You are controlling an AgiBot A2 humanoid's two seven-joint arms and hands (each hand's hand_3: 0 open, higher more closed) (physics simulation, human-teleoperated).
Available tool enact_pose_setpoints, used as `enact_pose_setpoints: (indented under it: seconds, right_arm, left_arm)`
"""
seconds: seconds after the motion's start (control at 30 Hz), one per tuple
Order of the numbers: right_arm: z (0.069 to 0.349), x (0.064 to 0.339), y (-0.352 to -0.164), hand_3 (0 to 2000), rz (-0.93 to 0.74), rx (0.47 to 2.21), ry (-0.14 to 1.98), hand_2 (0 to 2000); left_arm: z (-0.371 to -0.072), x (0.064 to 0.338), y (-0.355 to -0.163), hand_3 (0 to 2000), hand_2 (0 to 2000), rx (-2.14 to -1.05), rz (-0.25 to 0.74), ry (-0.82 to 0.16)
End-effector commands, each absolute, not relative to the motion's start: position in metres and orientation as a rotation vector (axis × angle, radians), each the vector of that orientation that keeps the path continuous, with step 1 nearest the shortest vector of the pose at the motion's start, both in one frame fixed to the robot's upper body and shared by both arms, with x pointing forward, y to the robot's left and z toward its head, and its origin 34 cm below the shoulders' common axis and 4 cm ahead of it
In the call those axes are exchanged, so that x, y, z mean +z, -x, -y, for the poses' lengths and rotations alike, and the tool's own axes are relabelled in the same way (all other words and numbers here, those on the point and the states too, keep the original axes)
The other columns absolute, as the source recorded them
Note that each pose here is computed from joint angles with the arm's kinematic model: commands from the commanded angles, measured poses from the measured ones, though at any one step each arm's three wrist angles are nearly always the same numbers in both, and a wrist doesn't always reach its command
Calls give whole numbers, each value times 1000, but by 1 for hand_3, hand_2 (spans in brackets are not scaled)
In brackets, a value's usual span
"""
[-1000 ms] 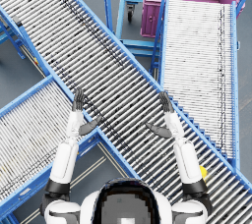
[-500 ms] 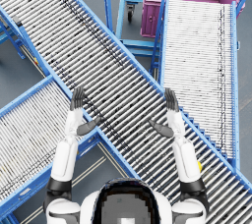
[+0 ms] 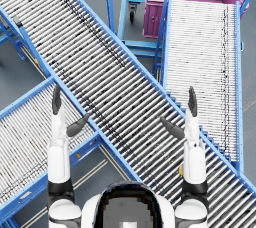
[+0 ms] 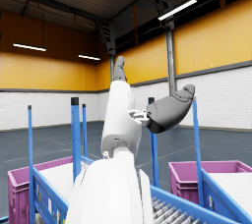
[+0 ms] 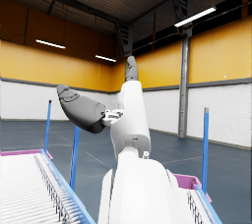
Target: Pick up the oil and place it on the left assembly line, put the cola on the right, and keep Sprite still
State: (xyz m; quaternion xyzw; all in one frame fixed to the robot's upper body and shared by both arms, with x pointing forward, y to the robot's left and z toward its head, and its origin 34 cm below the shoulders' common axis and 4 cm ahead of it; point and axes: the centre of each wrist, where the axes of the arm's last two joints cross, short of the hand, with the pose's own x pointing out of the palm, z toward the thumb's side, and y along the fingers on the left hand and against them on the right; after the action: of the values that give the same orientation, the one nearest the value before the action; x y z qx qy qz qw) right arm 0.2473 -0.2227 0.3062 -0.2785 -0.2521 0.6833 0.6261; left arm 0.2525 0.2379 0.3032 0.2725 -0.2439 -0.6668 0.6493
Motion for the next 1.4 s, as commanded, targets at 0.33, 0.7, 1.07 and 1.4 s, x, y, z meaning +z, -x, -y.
enact_pose_setpoints:
  seconds: [0.33, 0.7, 1.07, 1.4]
  right_arm:
    - [241, 317, -243, 0, 610, 1471, 668, 0]
    - [241, 312, -241, 0, 609, 1467, 648, 0]
    - [239, 314, -239, 0, 626, 1467, 652, 0]
    - [236, 308, -237, 0, 621, 1474, 631, 0]
  left_arm:
    - [-245, 313, -248, 0, 0, -1466, 585, -651]
    - [-237, 308, -248, 0, 0, -1495, 585, -632]
    - [-239, 310, -246, 0, 0, -1478, 603, -632]
    - [-237, 309, -242, 0, 0, -1478, 614, -629]
